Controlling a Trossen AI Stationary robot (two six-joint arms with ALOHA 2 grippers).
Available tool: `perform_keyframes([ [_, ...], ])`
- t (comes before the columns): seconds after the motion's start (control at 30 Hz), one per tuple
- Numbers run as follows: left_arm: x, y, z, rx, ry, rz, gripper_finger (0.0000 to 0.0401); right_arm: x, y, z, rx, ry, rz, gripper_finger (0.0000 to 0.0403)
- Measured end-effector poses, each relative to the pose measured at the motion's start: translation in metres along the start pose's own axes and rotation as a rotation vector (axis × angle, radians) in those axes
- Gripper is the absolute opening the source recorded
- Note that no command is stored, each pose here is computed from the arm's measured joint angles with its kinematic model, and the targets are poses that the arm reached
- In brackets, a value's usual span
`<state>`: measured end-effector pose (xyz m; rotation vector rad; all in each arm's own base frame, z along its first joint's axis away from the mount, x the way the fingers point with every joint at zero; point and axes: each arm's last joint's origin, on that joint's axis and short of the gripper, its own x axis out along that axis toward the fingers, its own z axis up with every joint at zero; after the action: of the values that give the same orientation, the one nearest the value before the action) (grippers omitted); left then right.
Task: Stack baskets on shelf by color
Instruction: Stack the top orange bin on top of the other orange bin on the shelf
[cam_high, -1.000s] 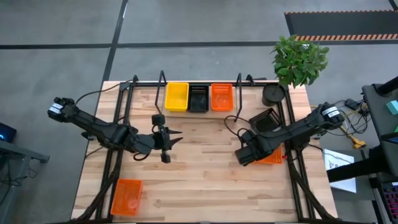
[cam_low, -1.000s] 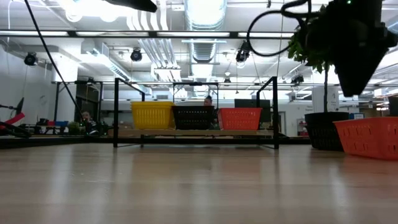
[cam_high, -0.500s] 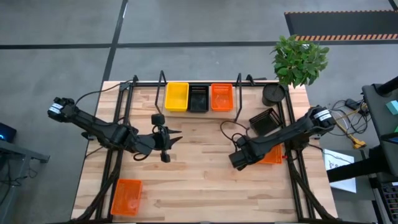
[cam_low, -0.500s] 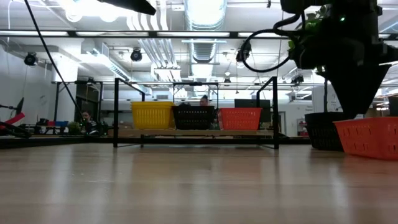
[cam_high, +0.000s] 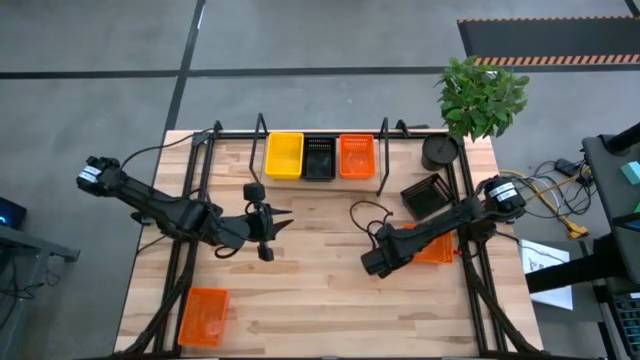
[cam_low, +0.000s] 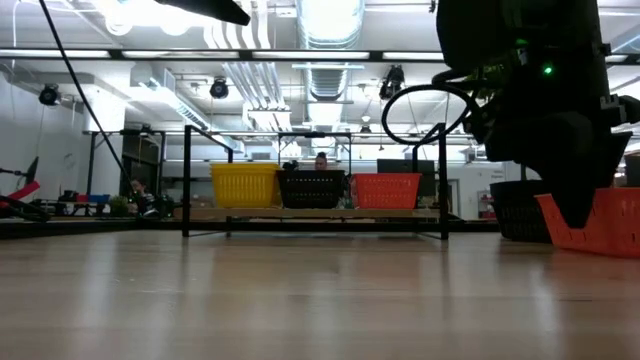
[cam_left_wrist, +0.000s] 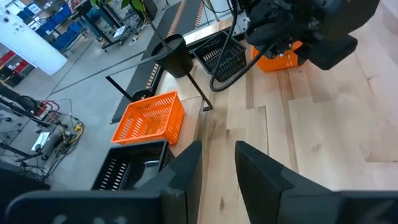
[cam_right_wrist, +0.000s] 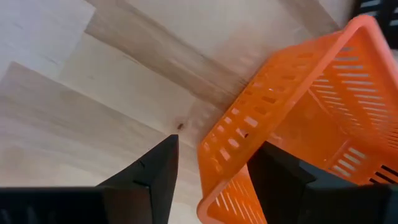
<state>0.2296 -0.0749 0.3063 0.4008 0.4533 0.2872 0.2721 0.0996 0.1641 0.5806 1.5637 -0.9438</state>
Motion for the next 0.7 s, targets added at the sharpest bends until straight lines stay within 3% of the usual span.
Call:
perform_keyframes([
  [0.47,0.000,0.000,0.000,0.000,0.000,0.000,0.0079,-0.005,0.009,-0.013,0.035,0.033,0.056,0.0023],
  [0.7,0.000,0.000,0.000,0.001,0.001,0.000,0.0079,-0.022,0.019,-0.020,0.004,0.048,0.122,0.0009],
])
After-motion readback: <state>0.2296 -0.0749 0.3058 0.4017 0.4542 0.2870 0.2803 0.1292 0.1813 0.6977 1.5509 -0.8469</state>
